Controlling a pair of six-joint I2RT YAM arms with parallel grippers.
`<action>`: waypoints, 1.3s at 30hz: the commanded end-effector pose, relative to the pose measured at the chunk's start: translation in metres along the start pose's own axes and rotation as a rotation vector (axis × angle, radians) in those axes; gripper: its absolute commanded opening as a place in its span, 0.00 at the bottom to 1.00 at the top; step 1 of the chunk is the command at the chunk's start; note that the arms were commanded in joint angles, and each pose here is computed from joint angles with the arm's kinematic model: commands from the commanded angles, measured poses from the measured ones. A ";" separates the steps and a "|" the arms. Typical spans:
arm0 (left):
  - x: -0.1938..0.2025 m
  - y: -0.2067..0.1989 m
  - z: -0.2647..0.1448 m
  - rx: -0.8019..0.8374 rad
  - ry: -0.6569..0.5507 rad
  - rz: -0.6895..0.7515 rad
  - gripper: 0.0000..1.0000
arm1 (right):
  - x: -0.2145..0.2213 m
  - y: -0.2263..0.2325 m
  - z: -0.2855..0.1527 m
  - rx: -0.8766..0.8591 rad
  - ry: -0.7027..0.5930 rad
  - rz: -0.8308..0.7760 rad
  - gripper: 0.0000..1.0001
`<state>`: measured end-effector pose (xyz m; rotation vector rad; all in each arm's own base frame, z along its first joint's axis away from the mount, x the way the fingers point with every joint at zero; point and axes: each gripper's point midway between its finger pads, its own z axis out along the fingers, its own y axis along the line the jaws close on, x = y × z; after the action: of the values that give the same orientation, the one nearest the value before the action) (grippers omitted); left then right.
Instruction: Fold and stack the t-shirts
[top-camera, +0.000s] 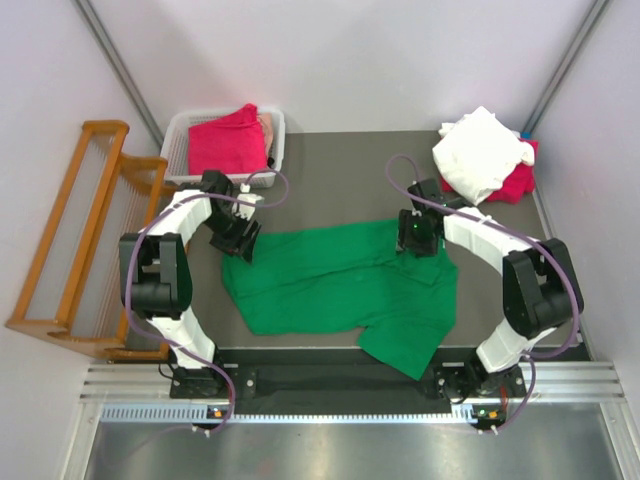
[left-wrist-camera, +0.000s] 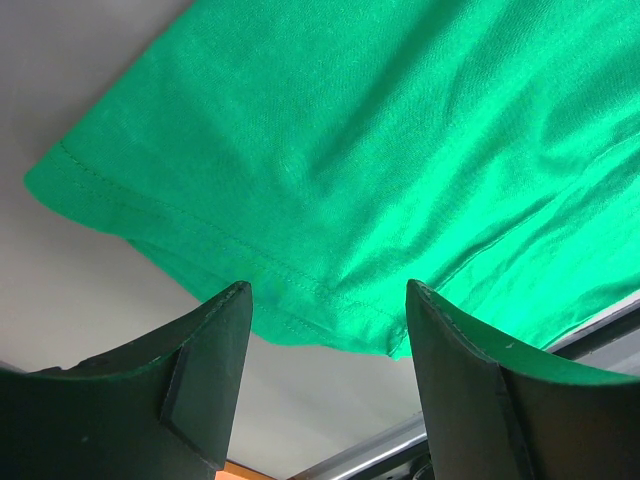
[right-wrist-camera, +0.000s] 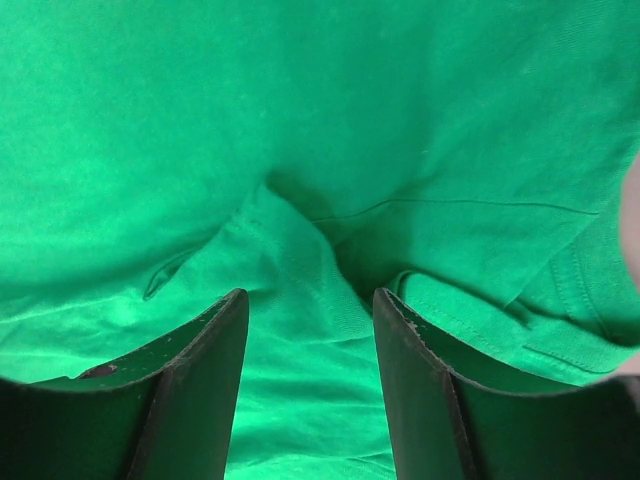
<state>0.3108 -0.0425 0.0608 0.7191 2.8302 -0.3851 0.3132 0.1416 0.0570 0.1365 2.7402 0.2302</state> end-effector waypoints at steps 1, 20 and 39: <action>-0.011 0.001 -0.015 -0.017 -0.051 0.020 0.68 | 0.009 0.012 -0.014 -0.029 -0.007 -0.038 0.53; -0.020 0.000 -0.016 -0.005 -0.070 0.016 0.68 | 0.065 0.012 -0.065 -0.042 0.024 -0.112 0.53; -0.015 -0.001 -0.022 -0.020 -0.071 0.023 0.68 | -0.037 0.020 0.007 0.034 -0.090 -0.042 0.49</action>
<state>0.3183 -0.0440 0.0707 0.7119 2.7978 -0.3805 0.3456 0.1571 0.0738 0.0744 2.6814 0.1551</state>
